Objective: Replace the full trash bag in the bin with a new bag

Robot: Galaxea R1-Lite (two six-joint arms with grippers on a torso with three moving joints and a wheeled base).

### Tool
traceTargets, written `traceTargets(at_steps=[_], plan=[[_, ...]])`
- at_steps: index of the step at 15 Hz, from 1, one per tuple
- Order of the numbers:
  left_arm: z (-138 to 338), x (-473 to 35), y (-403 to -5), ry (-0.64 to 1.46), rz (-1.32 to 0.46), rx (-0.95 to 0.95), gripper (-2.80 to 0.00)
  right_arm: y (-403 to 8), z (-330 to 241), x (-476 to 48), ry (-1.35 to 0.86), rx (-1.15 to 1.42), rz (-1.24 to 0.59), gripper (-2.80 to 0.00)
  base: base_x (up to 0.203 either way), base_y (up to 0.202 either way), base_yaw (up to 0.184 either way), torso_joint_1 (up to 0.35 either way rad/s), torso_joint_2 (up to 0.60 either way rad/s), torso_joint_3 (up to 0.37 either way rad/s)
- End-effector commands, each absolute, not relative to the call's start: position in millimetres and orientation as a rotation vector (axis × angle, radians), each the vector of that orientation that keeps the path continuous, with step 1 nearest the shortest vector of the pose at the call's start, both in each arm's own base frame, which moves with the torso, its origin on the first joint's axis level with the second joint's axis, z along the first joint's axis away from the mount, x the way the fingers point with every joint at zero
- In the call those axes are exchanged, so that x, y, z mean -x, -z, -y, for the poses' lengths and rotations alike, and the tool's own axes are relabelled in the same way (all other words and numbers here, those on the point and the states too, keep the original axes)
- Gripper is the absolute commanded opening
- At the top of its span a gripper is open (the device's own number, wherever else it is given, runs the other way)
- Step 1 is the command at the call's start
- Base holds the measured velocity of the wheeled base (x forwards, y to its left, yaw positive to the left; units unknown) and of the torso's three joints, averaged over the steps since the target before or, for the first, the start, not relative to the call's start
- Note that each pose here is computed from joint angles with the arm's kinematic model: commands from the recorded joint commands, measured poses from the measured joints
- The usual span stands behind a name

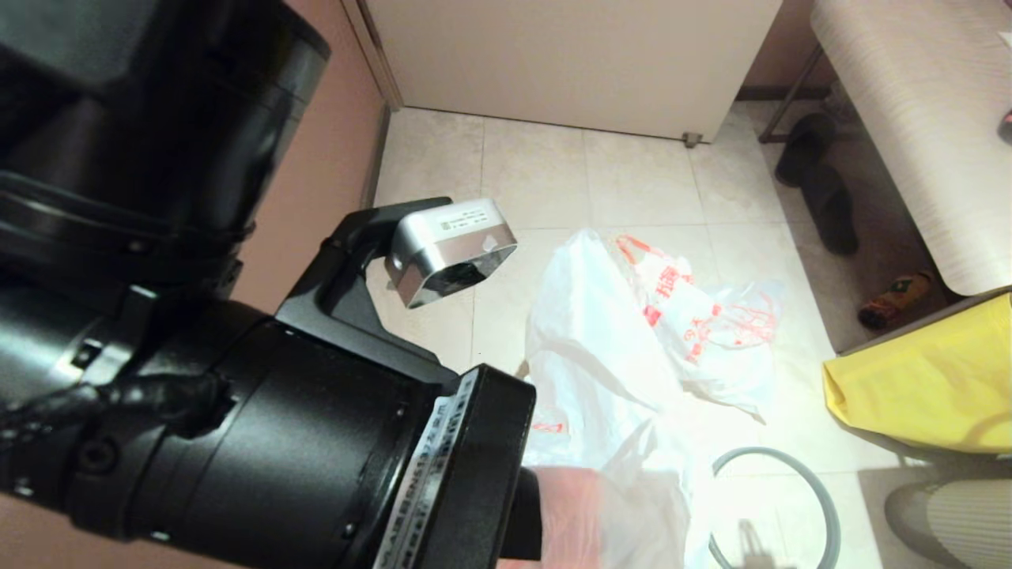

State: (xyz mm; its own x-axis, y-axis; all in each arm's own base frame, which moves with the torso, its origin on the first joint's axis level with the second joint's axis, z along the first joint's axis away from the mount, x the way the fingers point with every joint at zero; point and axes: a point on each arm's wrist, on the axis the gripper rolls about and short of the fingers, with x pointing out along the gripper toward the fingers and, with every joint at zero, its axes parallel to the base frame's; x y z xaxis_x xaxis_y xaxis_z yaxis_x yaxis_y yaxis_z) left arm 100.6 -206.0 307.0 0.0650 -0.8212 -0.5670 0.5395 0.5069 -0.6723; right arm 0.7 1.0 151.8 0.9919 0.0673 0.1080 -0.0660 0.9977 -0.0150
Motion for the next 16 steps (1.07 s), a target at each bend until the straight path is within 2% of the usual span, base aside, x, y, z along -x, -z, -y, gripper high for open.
traceTargets(at_steps=[1,5,9,13,16], plan=[[203,-101,-306,1.046,-1.098,0.325,-2.80,-173,-3,-52,-0.087,-0.012,-0.096,-2.80,0.000,0.000,0.000,0.000,0.00,0.000],[192,-102,-300,1.090,-1.156,0.347,-2.80,-194,-17,-193,-0.121,-0.064,-0.263,-2.80,0.000,0.000,0.000,0.000,0.00,0.000],[192,-133,-276,1.127,-1.169,0.362,-2.80,-196,-56,-319,-0.230,-0.100,-0.194,-2.80,0.000,0.000,0.000,0.000,0.00,0.000],[190,-162,-259,1.255,-1.215,0.387,-2.80,-217,-110,-389,-0.382,-0.244,-0.081,-2.80,0.000,0.000,0.000,0.000,0.00,0.000],[196,-179,-245,1.251,-1.257,0.400,-2.80,-225,-143,-415,-0.498,-0.357,-0.164,-2.80,0.000,0.000,0.000,0.000,0.00,0.000]])
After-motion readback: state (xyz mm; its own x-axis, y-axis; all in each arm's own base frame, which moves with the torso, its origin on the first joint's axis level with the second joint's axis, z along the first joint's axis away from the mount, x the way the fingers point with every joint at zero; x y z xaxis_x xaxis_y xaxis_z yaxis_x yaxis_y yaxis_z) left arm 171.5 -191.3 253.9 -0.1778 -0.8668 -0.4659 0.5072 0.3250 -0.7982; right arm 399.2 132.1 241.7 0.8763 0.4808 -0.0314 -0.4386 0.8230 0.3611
